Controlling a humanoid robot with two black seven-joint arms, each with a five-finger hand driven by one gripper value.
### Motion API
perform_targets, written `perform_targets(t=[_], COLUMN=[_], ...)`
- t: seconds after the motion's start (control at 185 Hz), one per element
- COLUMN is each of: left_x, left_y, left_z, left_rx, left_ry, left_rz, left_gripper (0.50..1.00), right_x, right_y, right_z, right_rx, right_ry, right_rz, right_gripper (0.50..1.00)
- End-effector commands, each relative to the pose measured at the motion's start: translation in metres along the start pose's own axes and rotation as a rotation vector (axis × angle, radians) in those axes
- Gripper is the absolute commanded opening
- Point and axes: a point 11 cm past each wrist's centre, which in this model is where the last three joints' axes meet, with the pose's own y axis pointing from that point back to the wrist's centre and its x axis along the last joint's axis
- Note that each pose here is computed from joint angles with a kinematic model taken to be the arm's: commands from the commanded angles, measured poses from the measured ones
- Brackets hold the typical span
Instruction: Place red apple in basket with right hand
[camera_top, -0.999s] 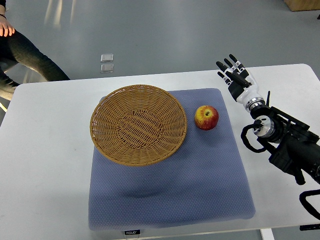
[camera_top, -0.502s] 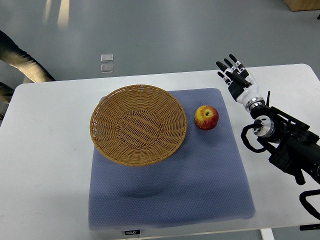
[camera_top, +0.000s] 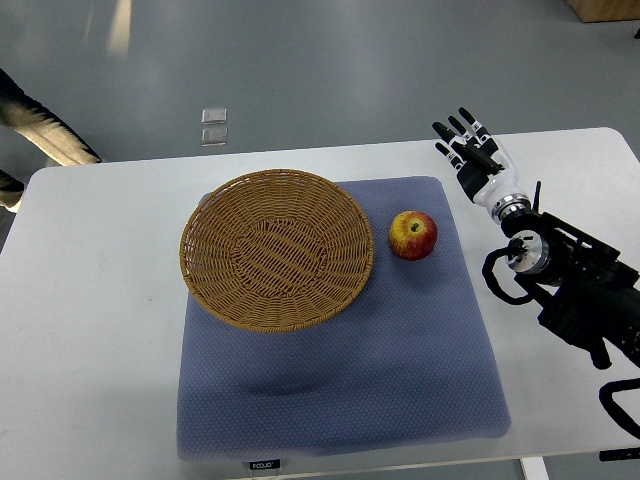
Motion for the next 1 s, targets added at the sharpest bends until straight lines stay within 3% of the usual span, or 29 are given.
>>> perform_targets(t=[0.0, 0.562, 0.994], left_x=[0.0, 0.0, 0.0], left_y=[0.0, 0.0, 0.0], left_z=[0.0, 0.0, -0.002], left_rx=[0.0, 0.0, 0.003], left_ry=[-0.001, 0.001, 0.0], left_rz=[-0.001, -0.001, 0.0], left_gripper=[1.0, 1.0, 1.0], right_x=[-0.001, 0.001, -0.025], right_y=[-0.001, -0.003, -0.017], right_z=[-0.001, -0.007, -0.033], right_rx=[0.002, 0.011, 0.041], right_ry=[0.001, 0.017, 0.126], right_rz=[-0.001, 0.009, -0.062], right_gripper=[0.921, 0.921, 0.921])
